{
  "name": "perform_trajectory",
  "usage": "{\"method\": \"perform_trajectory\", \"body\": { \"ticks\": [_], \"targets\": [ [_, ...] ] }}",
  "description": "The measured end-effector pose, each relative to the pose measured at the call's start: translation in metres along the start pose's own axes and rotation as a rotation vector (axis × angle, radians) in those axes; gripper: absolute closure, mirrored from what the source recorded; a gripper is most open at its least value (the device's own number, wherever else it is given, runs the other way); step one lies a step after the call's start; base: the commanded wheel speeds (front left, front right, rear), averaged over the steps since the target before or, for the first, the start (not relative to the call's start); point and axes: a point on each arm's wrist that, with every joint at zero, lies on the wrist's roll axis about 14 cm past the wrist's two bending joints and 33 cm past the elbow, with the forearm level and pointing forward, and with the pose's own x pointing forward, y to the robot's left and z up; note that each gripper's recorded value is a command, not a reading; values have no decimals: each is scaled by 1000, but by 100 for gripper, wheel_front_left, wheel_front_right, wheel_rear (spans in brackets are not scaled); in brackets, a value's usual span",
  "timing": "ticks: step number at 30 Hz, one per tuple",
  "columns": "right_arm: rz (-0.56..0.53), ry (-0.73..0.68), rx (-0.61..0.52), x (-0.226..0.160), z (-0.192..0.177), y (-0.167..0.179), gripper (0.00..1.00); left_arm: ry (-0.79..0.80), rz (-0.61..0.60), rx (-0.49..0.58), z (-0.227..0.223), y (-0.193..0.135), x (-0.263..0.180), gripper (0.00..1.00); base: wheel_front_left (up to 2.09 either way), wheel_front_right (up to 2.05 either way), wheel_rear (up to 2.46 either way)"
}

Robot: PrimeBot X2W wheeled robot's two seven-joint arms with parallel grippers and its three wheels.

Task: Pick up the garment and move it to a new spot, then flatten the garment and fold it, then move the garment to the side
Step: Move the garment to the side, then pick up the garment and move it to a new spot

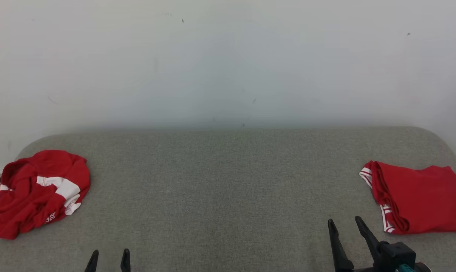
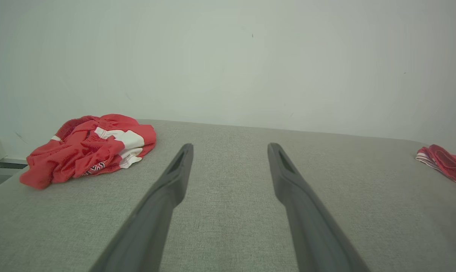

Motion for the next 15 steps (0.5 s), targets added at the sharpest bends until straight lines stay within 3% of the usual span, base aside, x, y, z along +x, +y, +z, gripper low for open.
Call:
{"method": "perform_trajectory", "body": {
  "ticks": [15],
  "targets": [
    [-24,83,-23,-9,-11,-8,0,90,-6,8,-26,7,-5,0,0,0,0]
  ]
}}
